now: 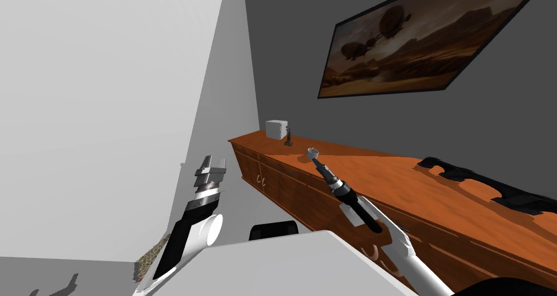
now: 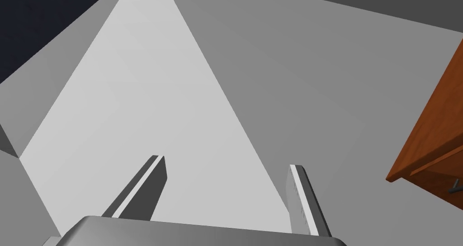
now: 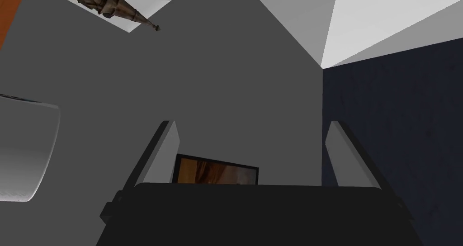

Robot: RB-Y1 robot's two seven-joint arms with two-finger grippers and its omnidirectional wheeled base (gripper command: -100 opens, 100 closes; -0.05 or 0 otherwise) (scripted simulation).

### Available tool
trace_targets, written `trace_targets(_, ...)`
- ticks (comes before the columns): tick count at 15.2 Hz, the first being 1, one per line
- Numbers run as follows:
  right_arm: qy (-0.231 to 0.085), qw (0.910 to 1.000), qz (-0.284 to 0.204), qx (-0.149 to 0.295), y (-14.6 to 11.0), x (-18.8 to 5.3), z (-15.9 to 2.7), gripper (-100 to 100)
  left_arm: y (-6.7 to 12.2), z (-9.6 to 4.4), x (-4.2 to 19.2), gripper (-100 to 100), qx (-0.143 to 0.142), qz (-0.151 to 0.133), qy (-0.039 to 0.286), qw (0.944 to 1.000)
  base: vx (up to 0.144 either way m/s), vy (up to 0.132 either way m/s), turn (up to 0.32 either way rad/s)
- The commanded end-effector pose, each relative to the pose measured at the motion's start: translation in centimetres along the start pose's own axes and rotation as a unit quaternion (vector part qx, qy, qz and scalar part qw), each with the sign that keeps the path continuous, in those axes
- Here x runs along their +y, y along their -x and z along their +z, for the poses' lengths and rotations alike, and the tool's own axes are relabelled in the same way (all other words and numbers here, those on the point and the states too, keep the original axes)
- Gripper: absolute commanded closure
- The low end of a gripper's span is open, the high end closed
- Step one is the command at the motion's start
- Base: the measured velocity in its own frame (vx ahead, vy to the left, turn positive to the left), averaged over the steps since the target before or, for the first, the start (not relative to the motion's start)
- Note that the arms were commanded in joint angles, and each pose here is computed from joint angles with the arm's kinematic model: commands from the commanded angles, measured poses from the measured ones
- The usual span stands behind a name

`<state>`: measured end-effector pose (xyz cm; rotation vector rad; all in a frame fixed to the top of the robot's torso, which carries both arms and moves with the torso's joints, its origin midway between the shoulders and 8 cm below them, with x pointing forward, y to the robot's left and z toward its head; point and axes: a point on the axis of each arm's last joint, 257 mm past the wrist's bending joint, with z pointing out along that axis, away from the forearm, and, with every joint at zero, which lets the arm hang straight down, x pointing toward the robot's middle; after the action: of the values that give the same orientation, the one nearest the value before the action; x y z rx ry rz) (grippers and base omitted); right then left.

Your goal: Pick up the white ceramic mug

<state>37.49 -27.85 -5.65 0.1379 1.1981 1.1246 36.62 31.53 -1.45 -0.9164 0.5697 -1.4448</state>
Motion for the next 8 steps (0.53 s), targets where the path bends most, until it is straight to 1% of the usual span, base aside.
trace_targets(1,0.000,0.9996,-0.013,0.023,-0.1,-0.2,-0.1,-100,0.0,0.0,0.0,0,0.000,0.000,0.000,1.0000,-0.002,0.000,0.029)
trace_targets(2,-0.008,0.9991,-0.023,0.035,0.0,-1.2,-0.5,-100,0.0,0.0,0.0,0,0.000,0.000,0.000,1.0000,-0.002,0.002,0.082)
trace_targets(4,-0.005,0.9978,-0.035,0.055,0.0,-1.1,-0.4,-100,0.0,0.0,0.0,0,0.000,0.000,0.000,1.0000,-0.001,0.000,0.073)
trace_targets(5,-0.005,0.9977,-0.035,0.057,0.0,-1.1,-0.4,-100,0.0,0.0,0.0,0,0.000,0.000,0.000,1.0000,0.000,0.000,0.000)
trace_targets(6,-0.013,0.9960,-0.048,0.074,0.2,-2.1,-0.8,-100,0.0,0.0,0.0,0,0.000,0.000,0.000,1.0000,-0.001,0.002,0.081)
trace_targets(8,-0.011,0.9941,-0.058,0.091,0.2,-2.1,-0.8,-100,0.0,0.0,0.0,0,0.000,0.000,0.000,1.0000,-0.001,0.000,0.075)
